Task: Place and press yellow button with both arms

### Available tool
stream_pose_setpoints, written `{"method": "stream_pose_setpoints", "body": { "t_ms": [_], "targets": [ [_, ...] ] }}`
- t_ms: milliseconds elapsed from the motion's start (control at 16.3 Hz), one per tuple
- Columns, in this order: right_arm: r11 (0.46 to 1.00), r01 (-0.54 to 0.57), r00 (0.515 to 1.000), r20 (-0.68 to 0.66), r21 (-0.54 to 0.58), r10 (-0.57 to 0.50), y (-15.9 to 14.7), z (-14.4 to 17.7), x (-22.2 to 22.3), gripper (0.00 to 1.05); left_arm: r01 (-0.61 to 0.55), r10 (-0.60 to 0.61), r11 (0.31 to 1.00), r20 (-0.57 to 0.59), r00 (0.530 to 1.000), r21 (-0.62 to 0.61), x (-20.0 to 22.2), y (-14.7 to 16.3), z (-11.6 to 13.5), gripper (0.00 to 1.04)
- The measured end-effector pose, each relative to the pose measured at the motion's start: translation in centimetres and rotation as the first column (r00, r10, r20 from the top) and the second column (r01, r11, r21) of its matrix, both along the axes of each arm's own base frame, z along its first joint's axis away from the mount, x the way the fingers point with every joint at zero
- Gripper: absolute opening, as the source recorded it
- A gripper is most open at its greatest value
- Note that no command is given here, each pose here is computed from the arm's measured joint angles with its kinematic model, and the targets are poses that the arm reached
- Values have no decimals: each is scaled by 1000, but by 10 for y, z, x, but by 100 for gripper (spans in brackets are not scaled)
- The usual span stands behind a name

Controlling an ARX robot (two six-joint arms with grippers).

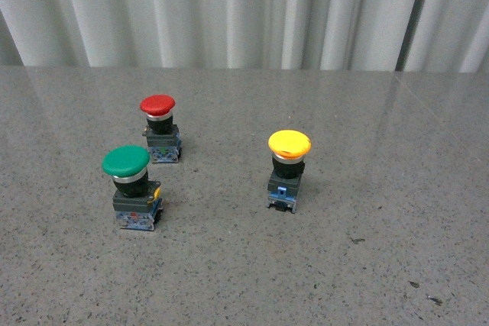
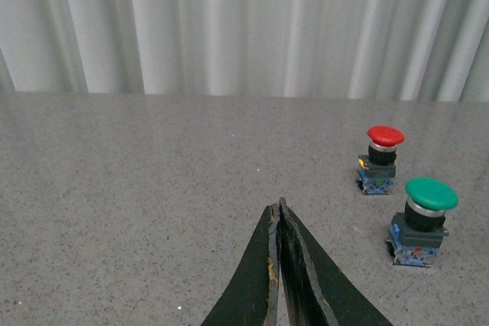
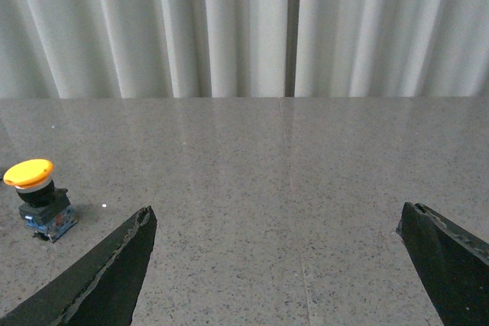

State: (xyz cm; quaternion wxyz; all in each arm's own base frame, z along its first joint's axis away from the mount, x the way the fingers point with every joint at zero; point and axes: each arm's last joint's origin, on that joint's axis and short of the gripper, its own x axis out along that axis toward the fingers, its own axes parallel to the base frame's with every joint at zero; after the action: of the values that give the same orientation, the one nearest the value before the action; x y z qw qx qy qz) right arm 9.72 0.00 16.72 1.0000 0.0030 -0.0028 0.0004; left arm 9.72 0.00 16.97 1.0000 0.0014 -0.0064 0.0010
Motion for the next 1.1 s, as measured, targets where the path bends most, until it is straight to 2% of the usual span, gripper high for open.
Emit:
{"method": "stream_pose_setpoints", "body": {
  "t_ms": [306,735,857,1041,1102],
  "targets": [
    [1000,0,1000,-1,0,0,0,0,0,98,2,-2,1000,-13,1000,-2,0,0,-2,3],
    [1000,0,1000,-2,0,0,0,0,0,98,2,-2,1000,-13,1000,-2,0,0,-2,81],
    [999,-27,999,18,28,26,5,13,11,98,2,-2,1000,-13,1000,-1,0,0,-2,100],
    [988,-154,978,147,23,149,28,72,59,98,1,-1,1000,-13,1000,-2,0,0,-2,98],
    [981,-195,970,150,22,190,37,84,80,98,2,-2,1000,-13,1000,-2,0,0,-2,98]
  ]
}}
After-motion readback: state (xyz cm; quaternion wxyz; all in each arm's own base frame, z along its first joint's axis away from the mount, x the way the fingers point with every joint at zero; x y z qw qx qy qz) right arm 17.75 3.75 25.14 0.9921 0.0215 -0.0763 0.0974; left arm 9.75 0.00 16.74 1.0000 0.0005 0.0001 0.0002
